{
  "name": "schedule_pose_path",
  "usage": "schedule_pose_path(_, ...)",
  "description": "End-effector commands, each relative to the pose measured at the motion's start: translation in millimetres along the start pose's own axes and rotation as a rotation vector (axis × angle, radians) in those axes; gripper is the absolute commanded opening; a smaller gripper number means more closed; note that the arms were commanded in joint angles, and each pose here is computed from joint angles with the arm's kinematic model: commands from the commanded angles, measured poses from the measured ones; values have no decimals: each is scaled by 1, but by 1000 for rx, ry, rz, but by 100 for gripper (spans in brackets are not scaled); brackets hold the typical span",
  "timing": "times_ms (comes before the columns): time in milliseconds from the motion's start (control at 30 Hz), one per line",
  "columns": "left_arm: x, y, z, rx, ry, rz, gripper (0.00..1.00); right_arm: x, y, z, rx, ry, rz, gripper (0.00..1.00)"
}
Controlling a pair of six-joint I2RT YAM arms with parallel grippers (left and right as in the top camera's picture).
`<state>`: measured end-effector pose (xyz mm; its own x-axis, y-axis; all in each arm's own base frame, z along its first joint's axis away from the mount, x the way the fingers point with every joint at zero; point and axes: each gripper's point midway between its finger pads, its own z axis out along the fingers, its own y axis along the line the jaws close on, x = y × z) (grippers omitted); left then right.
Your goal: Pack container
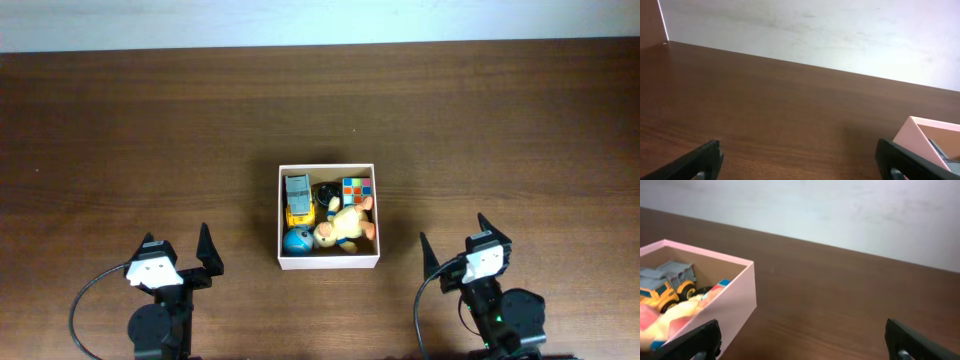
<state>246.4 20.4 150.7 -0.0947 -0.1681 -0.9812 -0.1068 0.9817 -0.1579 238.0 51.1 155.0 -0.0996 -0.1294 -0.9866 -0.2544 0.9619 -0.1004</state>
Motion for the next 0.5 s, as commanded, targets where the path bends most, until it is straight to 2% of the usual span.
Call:
schedule_pose_path(0, 2, -1, 0, 9, 1, -5, 99, -1, -4, -1, 22, -18, -9, 99)
schedule_pose_path(467, 2, -1, 0, 9, 1, -5, 99, 0, -8, -1, 40, -17, 23, 99)
